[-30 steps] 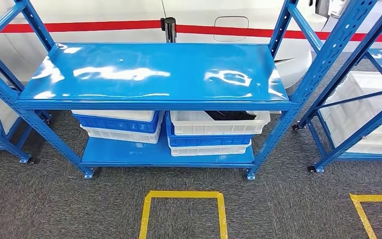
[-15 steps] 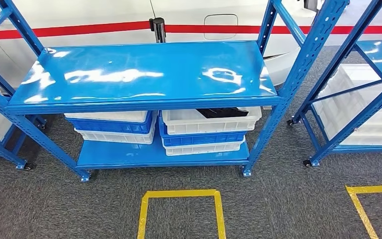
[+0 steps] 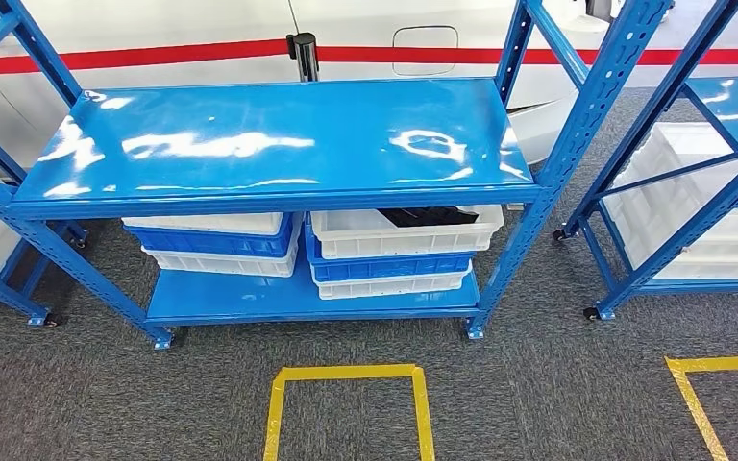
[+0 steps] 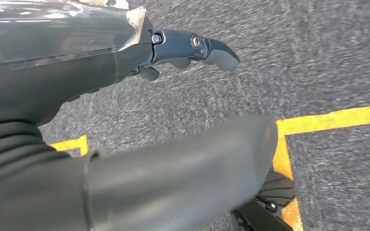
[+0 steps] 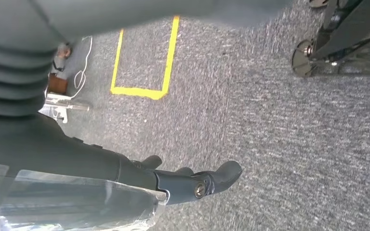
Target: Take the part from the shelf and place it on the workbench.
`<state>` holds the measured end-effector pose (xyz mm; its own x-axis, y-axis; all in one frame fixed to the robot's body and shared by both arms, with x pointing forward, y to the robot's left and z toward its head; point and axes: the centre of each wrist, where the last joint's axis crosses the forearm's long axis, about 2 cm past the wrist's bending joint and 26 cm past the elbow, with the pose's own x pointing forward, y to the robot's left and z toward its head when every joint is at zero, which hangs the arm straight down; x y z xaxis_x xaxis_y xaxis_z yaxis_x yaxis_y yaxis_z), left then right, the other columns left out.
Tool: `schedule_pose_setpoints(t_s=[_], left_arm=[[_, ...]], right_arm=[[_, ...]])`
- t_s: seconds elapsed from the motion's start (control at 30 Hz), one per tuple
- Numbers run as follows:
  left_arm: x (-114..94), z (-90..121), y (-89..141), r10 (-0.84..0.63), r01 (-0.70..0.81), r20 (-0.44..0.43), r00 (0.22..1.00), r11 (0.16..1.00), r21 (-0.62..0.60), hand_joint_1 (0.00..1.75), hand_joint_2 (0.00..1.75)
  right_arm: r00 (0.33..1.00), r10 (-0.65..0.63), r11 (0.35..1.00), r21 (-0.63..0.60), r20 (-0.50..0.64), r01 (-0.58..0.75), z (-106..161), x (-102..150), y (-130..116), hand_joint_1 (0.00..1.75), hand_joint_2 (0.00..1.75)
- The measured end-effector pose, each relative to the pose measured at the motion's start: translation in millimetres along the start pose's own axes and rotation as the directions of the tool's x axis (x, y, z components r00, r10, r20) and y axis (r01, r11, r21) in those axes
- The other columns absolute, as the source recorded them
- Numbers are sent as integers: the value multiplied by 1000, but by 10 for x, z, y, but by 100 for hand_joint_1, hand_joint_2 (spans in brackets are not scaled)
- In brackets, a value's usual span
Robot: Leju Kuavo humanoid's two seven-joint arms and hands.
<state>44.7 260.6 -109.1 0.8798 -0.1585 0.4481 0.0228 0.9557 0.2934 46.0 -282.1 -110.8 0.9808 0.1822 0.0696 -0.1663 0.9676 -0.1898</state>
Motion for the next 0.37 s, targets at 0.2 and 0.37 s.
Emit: schedule_pose_setpoints(t_s=[0.2, 0.37], left_arm=[[-72, -8, 93, 37, -38, -48, 998, 999, -14, 0, 0], [-123, -9, 152, 57, -59, -78, 995, 998, -30, 0, 0]], right_arm=[[999, -38, 999, 26, 16, 37, -4, -77, -11, 0, 0], [998, -63, 997, 43, 28, 62, -6, -132, -17, 0, 0]])
